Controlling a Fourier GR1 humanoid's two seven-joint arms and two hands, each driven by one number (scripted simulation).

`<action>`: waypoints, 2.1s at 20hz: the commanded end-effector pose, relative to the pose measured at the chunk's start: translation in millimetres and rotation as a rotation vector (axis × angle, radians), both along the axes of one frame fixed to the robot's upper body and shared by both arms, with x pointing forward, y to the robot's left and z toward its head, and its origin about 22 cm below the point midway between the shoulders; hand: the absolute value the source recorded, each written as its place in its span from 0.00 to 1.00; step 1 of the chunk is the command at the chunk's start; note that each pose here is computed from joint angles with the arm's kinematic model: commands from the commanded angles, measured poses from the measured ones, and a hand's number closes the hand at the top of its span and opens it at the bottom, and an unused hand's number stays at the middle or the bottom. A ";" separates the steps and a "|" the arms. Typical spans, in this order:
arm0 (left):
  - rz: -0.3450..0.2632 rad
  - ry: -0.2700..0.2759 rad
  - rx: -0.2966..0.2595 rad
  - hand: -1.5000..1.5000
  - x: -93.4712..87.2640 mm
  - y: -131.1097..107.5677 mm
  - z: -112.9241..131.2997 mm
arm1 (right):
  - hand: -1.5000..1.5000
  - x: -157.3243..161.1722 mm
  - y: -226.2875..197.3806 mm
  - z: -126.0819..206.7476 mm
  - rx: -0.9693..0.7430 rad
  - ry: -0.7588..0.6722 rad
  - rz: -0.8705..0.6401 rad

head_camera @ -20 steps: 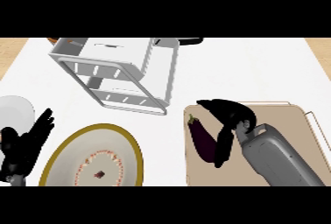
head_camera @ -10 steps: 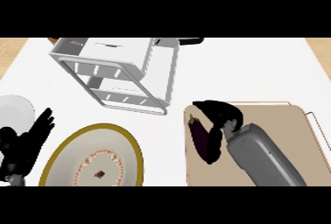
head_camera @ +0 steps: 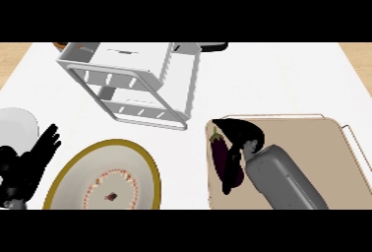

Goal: Pick the eggplant from the tray and place it in the tiered basket

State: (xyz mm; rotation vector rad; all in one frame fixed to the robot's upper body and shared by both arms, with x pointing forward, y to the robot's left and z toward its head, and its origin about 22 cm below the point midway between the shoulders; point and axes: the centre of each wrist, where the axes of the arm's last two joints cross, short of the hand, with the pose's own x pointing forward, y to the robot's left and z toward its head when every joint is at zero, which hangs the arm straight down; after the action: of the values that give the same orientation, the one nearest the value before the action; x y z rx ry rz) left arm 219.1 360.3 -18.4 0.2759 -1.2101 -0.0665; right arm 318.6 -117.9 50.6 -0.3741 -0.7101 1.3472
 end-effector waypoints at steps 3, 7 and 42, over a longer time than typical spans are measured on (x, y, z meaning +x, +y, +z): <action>0.002 0.026 -0.008 0.50 7.8 0.9 3.1 | 1.00 -10.8 21.5 -7.3 0.023 0.065 0.042; 0.010 0.012 0.000 0.50 10.5 -8.1 5.0 | 1.00 -12.7 23.7 -19.9 0.098 -0.067 0.104; -0.171 0.018 0.004 0.50 35.6 -39.9 11.1 | 1.00 -31.3 153.2 161.8 0.011 -1.133 -0.461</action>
State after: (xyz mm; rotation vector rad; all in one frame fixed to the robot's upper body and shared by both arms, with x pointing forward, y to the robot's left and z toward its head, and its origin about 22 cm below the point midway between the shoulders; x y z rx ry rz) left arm 249.2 324.5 -8.8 0.1803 -1.2097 -0.2044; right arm 287.9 21.3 192.3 -1.2009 -1.4888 0.8476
